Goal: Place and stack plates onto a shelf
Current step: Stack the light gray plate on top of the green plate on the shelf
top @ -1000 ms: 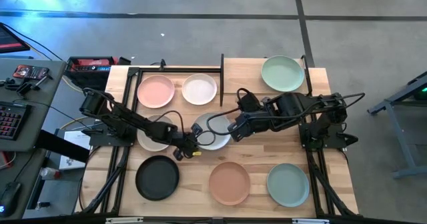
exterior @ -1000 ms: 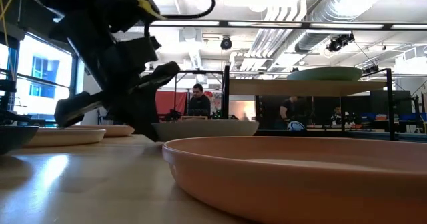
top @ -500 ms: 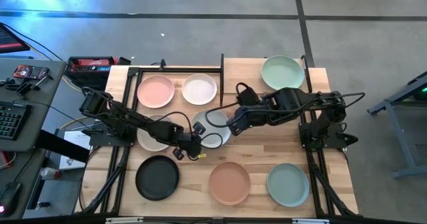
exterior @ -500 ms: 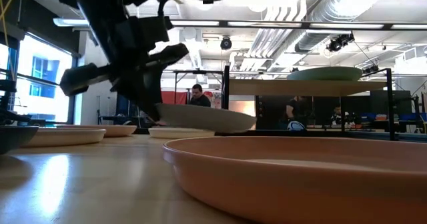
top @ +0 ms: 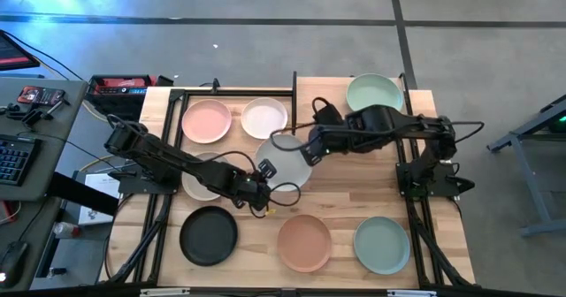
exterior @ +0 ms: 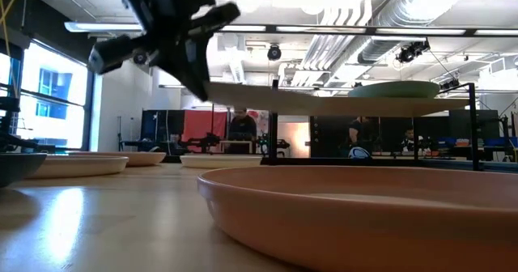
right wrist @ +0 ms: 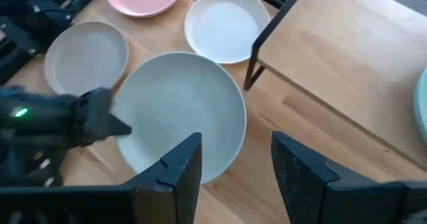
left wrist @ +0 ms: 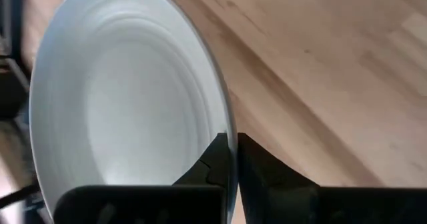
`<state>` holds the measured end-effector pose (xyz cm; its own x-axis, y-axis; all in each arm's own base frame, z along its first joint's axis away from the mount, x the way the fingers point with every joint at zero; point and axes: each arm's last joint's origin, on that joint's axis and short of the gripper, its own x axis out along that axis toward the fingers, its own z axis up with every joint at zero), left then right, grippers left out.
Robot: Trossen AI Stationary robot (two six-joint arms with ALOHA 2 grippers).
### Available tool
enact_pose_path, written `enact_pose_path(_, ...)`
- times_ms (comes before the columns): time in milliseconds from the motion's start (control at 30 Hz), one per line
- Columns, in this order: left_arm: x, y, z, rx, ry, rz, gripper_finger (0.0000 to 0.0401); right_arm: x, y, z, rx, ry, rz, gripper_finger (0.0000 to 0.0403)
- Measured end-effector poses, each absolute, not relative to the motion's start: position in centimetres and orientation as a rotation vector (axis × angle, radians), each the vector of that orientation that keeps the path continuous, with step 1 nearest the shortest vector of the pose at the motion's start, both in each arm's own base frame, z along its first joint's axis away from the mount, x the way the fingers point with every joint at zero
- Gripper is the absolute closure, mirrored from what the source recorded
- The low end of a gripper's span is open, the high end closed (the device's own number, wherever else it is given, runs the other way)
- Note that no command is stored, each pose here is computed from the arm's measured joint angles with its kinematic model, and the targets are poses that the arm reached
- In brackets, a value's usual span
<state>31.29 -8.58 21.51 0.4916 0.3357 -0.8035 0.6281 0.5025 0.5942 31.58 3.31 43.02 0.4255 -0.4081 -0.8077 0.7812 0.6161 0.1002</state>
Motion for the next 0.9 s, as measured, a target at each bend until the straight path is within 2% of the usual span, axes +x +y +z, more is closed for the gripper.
enact_pose_path(500,33.0,-10.1,27.1,1.219,0.953,-0.125,0.0400,31.8,-1.1,42.8,0.544,0.952,-0.714,0.0245)
enact_pose_path(900,33.3,-10.4,29.1,1.318,0.923,-0.043,0.0400,31.8,-1.7,42.8,0.534,0.996,-0.648,0.0245)
